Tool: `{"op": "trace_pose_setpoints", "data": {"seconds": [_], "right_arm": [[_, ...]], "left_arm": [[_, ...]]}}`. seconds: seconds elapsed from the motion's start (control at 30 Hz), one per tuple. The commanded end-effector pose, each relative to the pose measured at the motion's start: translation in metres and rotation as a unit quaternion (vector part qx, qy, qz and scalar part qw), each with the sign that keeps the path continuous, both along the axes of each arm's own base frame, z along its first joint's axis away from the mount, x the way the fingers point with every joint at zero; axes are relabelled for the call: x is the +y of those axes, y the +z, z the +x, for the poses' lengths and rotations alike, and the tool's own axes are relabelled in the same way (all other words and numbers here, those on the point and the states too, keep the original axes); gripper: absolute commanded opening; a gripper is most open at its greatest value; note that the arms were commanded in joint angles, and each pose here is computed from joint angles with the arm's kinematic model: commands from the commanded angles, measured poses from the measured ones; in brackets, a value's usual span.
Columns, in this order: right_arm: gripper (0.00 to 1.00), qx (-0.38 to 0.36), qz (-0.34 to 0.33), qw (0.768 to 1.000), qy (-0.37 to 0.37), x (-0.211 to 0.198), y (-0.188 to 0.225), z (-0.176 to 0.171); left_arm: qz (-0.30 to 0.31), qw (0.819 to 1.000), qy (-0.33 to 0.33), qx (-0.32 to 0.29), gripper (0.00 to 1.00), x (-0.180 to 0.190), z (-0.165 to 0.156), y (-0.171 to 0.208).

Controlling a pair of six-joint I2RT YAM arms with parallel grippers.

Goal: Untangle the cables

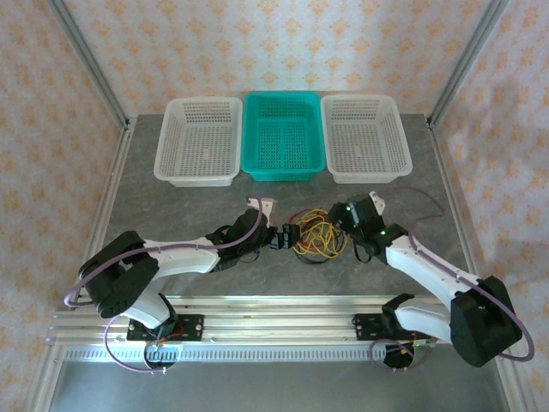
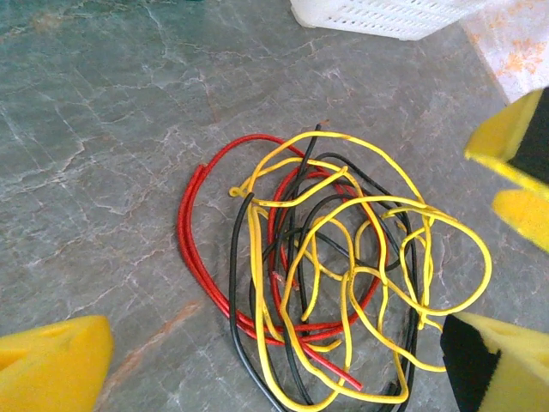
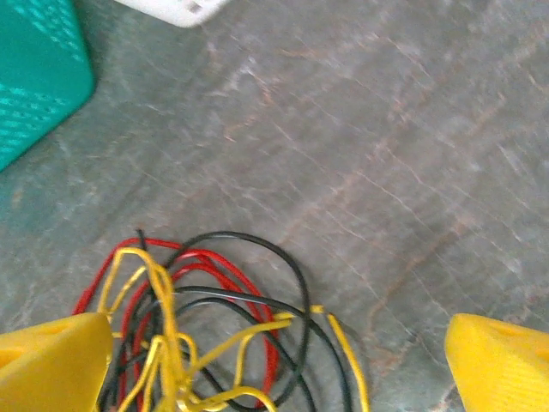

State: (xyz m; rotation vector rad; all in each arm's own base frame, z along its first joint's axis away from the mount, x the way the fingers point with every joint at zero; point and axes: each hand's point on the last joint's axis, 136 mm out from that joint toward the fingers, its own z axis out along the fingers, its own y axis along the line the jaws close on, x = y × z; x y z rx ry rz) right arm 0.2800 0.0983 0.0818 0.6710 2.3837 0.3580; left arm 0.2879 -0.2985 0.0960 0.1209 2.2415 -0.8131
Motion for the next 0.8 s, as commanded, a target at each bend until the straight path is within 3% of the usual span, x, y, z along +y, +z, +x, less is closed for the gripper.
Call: {"op": "trace_pose_setpoints", "data": {"seconds": [0.0, 0.43, 0.77], "right_arm": [[1.0, -0.011, 0.036, 0.999, -0.025, -0.001, -0.001, -0.002], [1.0, -0.02, 0.091, 0.995, -0.035, 0.005, -0.02, -0.008], [1.0, -0.031, 0.14, 0.989, 0.038, 0.037, -0.018, 0.0]], "left_arm": [[-0.035, 0.999, 0.004, -0.02, 0.99, -0.012, 0.009, 0.019], [-0.028, 0.999, 0.014, -0.021, 0.99, -0.012, 0.013, 0.017], [-0.037, 0.998, 0.035, -0.022, 0.99, 0.0, 0.019, 0.021]]}}
